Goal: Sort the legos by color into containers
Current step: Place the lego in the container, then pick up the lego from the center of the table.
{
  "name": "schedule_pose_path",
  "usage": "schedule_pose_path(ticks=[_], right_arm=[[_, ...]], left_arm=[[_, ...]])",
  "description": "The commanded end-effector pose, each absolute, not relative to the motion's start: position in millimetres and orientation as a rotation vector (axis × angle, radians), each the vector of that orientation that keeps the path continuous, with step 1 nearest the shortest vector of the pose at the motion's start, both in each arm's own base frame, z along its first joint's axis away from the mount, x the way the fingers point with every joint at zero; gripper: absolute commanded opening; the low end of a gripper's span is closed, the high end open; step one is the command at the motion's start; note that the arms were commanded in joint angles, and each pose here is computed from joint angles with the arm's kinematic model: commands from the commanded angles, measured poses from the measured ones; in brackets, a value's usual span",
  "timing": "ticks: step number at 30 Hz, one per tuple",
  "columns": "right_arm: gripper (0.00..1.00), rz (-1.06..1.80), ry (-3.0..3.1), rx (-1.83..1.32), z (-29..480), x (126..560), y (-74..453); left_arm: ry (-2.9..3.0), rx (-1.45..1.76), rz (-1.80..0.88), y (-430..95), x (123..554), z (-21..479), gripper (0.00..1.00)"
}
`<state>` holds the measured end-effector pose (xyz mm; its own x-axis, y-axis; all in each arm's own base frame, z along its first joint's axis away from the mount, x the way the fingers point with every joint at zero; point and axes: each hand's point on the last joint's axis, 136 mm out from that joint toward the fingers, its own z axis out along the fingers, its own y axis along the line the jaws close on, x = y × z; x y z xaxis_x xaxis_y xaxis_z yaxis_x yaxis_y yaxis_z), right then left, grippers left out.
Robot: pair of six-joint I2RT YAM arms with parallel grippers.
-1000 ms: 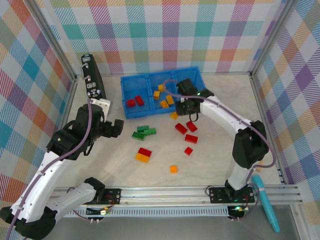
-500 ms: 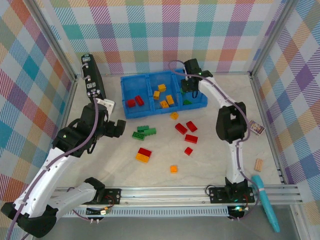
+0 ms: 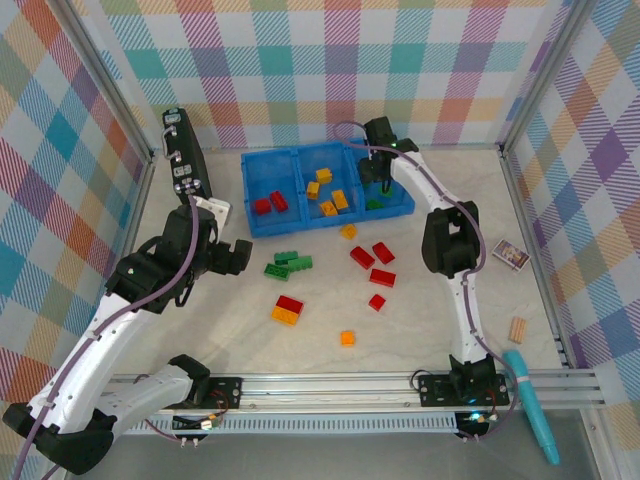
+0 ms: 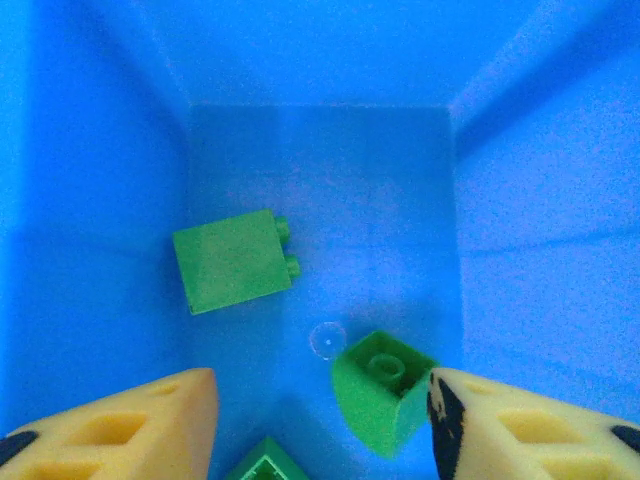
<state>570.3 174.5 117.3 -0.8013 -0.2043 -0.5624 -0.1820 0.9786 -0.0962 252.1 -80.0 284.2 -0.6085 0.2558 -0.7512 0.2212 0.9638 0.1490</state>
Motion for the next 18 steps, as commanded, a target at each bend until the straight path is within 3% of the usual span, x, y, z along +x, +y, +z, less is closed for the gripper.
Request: schedule_pose_path(ticks=[1,10,15,18], right_arm=[[0.63,0.026,2.445,-0.366,173,550,183],[0.72,0.080,2.029,-0.949,237,482,235],[0.85,0.429,1.759,-1.471,229,394,290],[0.85,0.489,1.622,-1.703,212,352,317]], left_arm=[[2.219,0.318,0.037,-78,250,299,1.00],[2.176,0.290,0.016,-67,231,318,1.00],[2.148,0.259,0.034,-53,216,325,1.00],[2.142,0.250,0.034,-49,210,327,1.00]])
